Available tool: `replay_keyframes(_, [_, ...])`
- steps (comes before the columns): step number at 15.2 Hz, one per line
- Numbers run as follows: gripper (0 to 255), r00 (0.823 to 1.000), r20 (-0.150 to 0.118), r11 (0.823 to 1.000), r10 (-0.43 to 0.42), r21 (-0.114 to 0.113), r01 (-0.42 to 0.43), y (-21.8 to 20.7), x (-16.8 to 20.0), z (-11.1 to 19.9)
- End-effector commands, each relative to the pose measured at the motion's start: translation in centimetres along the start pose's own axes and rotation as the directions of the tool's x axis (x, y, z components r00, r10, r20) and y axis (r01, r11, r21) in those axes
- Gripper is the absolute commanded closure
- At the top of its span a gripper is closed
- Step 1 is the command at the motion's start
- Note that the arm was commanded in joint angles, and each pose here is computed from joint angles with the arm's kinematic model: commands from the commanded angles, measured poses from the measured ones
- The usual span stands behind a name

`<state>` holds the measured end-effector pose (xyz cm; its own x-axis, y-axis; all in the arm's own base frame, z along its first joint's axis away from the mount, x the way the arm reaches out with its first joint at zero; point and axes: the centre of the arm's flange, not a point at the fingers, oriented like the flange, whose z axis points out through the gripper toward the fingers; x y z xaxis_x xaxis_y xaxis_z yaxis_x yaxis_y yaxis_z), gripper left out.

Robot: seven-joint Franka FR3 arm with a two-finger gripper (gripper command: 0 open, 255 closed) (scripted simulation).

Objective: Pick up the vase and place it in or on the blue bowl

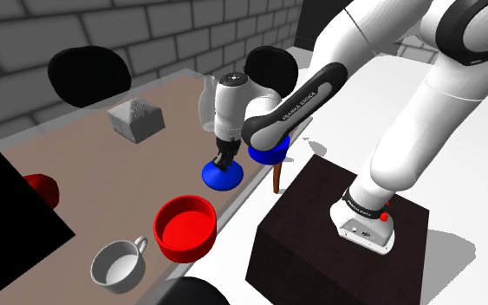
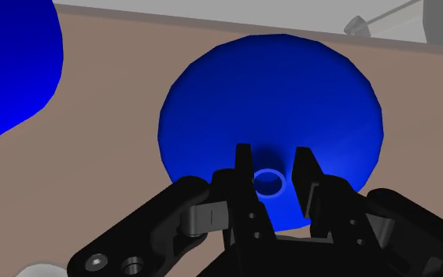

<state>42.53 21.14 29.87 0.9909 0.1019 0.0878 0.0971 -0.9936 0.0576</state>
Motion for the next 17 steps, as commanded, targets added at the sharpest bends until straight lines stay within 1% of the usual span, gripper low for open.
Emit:
replay_keyframes(1, [255, 1.0, 0.001, 1.0, 0.0, 0.0, 0.0, 0.0, 0.0, -0.5])
replay_keyframes(17, [255, 1.0, 0.001, 1.0, 0.0, 0.0, 0.0, 0.5, 0.8, -8.9])
